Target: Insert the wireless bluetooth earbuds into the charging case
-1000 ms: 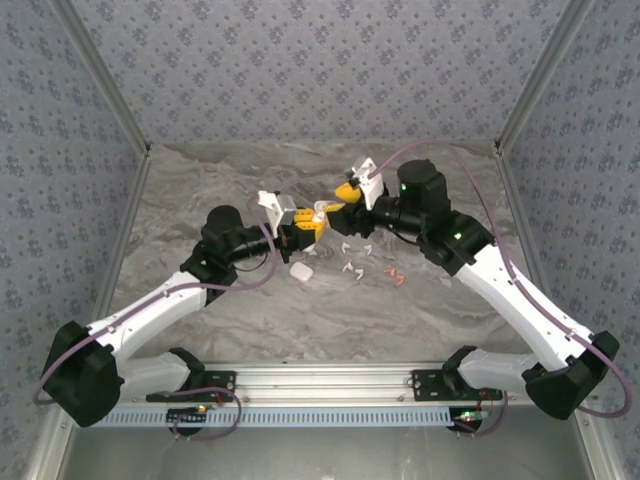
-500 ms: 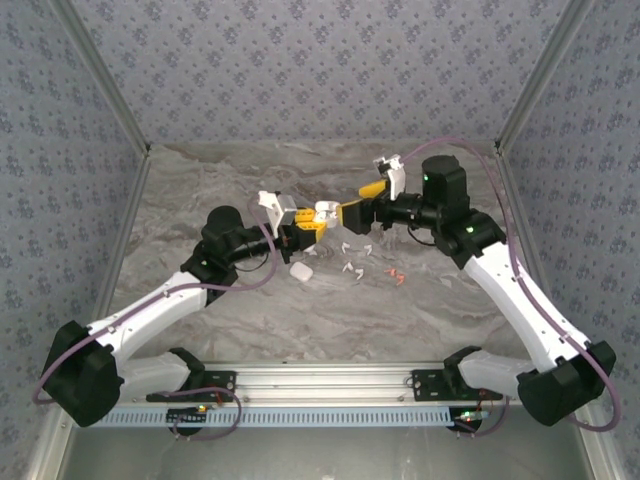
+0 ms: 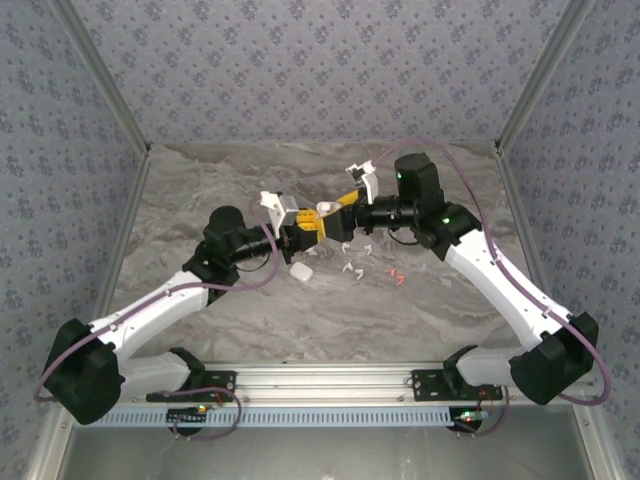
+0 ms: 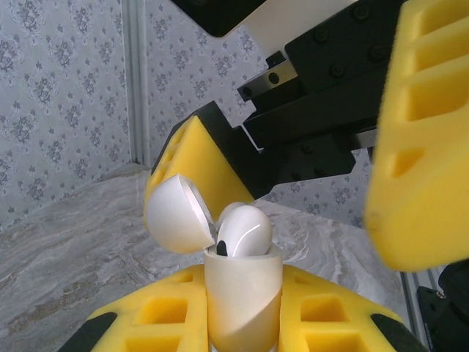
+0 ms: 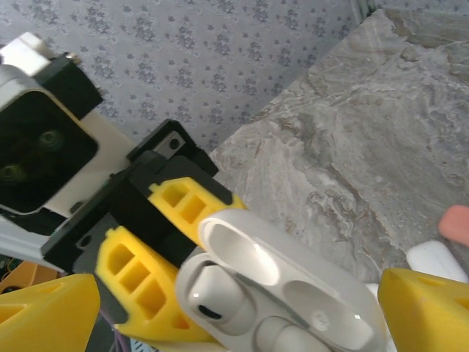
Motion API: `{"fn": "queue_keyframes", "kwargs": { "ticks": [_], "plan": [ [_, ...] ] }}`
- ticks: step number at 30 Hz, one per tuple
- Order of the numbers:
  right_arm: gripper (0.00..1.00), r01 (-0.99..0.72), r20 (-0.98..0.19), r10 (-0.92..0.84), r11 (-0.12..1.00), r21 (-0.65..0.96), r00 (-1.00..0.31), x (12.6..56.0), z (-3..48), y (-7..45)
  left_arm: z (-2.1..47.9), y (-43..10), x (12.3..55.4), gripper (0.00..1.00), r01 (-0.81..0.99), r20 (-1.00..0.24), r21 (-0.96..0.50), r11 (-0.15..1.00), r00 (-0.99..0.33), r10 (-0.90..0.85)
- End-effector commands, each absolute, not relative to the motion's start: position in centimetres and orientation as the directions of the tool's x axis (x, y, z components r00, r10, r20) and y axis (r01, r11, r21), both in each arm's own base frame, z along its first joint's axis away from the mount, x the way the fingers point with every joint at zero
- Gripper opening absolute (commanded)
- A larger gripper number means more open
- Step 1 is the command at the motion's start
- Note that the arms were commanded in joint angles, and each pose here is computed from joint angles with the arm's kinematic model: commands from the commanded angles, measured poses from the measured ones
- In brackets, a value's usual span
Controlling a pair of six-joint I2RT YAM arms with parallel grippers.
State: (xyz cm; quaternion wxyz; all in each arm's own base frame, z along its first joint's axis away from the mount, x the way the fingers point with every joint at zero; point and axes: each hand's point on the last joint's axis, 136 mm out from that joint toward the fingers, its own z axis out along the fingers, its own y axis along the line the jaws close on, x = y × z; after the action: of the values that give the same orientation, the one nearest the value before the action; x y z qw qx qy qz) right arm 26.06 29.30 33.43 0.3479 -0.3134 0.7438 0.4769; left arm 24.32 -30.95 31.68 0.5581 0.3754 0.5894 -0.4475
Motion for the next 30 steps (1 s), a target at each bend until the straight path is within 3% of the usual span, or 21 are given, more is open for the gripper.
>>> {"fn": "queue_keyframes", "kwargs": {
  "ticks": [1, 17, 26, 30],
  "plan": [
    [0.99, -0.843, -0.854, -0.132, 0.29, 0.452, -0.503, 24.8, 35.9, 29.4, 33.8, -31.2, 24.0, 0.0, 0.951, -0.994, -0.076, 0.299, -0.048, -0.099],
    [0.95, -0.839, -0.863, -0.143, 0.358, 0.411, -0.484, 24.2, 35.1, 27.9, 33.3, -31.0, 24.2, 0.0, 0.945, -0.995, -0.082, 0.316, -0.058, -0.087],
    [1.0, -0.671, -0.878, -0.037, 0.66, 0.337, -0.477, 29.0, 34.6, 22.7, 31.3, -29.6, 25.2, 0.0, 0.907, -0.996, -0.086, 0.411, -0.092, -0.005],
    [1.0, -0.477, -0.853, 0.062, 0.807, 0.348, -0.518, 31.1, 31.9, 18.2, 29.2, -25.2, 29.3, 0.0, 0.788, -0.954, -0.282, 0.547, -0.291, -0.071]
  ]
}}
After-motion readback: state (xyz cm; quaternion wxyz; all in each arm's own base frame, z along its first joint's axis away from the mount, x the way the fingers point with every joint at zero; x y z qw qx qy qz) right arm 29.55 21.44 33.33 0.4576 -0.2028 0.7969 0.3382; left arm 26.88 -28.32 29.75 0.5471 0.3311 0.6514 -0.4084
